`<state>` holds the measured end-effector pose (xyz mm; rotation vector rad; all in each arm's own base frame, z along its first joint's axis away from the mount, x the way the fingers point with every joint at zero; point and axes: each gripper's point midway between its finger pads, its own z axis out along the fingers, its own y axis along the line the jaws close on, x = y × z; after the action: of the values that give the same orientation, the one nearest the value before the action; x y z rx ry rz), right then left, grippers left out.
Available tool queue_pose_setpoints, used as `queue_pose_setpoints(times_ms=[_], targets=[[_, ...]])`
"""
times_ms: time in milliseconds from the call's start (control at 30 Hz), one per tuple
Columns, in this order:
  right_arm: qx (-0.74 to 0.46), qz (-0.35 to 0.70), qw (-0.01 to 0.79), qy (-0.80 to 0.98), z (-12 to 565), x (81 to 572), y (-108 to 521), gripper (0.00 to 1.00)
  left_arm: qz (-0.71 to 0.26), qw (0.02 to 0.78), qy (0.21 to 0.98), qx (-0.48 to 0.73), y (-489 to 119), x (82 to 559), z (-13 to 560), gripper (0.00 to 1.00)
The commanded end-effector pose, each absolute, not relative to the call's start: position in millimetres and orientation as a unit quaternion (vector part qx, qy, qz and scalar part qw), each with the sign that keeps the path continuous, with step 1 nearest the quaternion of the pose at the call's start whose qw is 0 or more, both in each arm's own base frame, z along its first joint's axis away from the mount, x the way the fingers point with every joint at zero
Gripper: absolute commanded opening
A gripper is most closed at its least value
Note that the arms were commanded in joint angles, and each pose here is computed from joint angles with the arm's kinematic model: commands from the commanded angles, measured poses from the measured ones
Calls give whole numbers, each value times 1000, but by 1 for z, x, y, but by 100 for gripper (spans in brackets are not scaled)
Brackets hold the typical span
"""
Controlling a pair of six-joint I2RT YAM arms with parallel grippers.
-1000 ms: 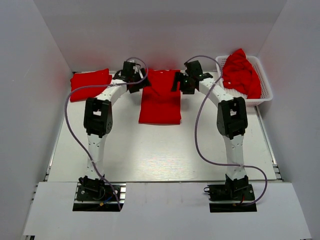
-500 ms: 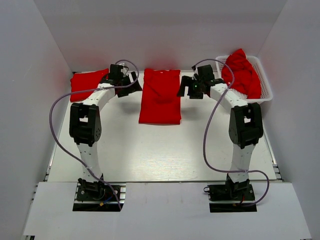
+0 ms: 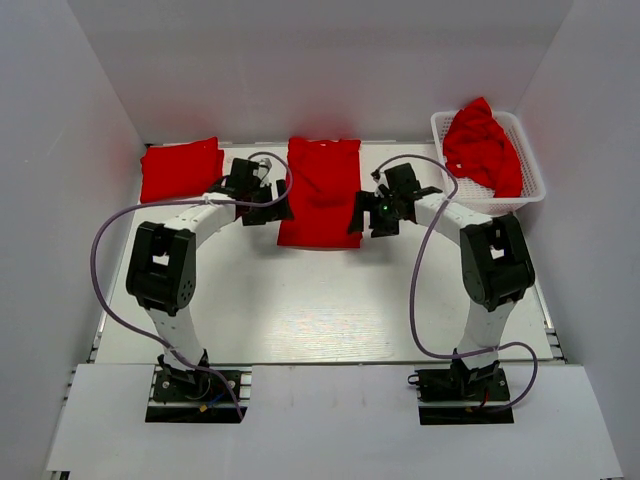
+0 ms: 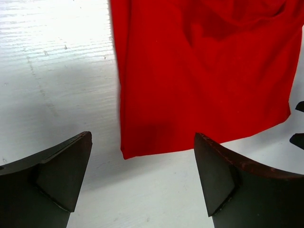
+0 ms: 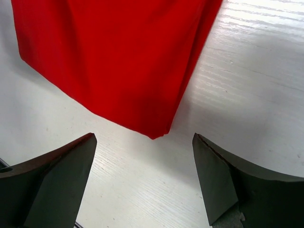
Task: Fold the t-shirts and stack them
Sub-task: Fold the folded rectangular tshirt in 1/3 of the way, then grab one side of the 2/3 rectangular tshirt with both arms
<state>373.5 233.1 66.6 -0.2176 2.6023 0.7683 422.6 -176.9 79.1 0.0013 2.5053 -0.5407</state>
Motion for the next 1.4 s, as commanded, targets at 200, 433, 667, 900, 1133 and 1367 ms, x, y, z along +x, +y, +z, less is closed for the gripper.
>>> queue_pose_setpoints(times_ms=[200,433,667,900,1133,1367], targets=[[-60,310,175,933,40,358,245,76,-171,246,954,17,-174,392,40,85],[-47,320,152,934,23,346,245,61,-182,217,959,20,-178,369,12,79],[-30,327,156,932,19,351,249,71,-172,205,963,31,-184,360,-2,74],[14,321,165,932,21,363,247,74,-167,186,968,24,-181,349,-14,66],[71,277,159,945,9,362,234,59,-161,184,969,23,-178,347,-17,58],[88,260,126,953,-17,342,227,23,-169,172,970,15,-181,343,-25,42]])
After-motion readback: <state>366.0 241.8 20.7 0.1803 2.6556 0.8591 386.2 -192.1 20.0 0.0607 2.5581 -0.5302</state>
